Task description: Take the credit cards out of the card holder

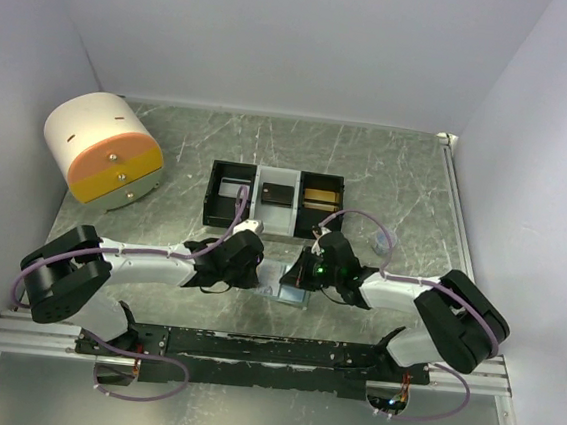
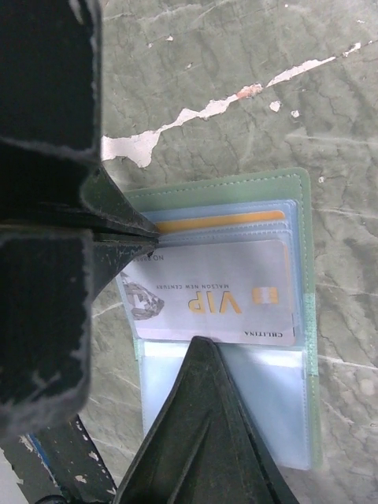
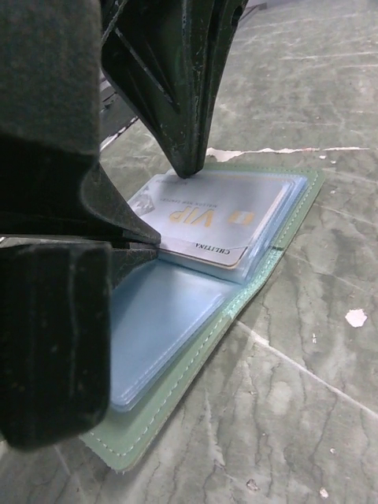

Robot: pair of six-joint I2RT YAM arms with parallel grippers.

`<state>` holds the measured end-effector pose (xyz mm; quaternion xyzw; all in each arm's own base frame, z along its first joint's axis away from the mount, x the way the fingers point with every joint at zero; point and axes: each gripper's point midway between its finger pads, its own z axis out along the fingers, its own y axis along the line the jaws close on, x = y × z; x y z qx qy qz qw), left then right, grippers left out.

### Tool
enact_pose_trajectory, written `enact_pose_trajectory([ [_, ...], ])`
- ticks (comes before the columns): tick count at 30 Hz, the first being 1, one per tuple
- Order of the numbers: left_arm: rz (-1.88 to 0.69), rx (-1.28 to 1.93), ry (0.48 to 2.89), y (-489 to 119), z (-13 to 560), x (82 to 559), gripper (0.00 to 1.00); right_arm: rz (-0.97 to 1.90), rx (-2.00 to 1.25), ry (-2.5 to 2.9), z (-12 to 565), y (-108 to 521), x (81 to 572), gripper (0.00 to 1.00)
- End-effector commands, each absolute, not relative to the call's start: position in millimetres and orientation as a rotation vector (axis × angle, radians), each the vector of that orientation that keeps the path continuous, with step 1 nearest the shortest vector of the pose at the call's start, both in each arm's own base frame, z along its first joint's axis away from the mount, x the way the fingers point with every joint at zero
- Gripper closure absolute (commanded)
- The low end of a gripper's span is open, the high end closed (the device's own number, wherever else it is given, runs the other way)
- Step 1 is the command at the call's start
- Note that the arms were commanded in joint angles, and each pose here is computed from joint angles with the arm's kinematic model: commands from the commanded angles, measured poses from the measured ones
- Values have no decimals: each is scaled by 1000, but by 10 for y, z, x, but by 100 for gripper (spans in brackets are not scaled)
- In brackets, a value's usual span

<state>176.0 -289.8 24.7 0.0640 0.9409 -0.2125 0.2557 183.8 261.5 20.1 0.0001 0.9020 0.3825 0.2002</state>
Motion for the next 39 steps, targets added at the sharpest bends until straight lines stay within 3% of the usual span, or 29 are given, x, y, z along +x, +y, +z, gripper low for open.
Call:
enact_pose_trajectory([
  [1,-515,138,2568,-2846,214,1764,93,1016,-18,2548,188,2552,1828,100],
  [12,-555,124,2542,-2847,274,1758,93,1069,27,2542,202,2511,1822,98],
  [20,-611,144,2527,-2934,345,1758,93,1085,36,2546,198,2570,1864,71],
  [25,-611,151,2537,-2943,316,1742,93,874,13,2618,-21,2465,1892,67],
  [31,-570,129,2550,-2886,268,1743,93,782,10,2610,-49,2368,1910,82],
  [37,-570,120,2550,-2871,287,1737,93,910,-33,2600,24,2491,1830,100],
  [39,-553,110,2551,-2833,289,1737,93,924,-12,2591,44,2485,1832,100],
])
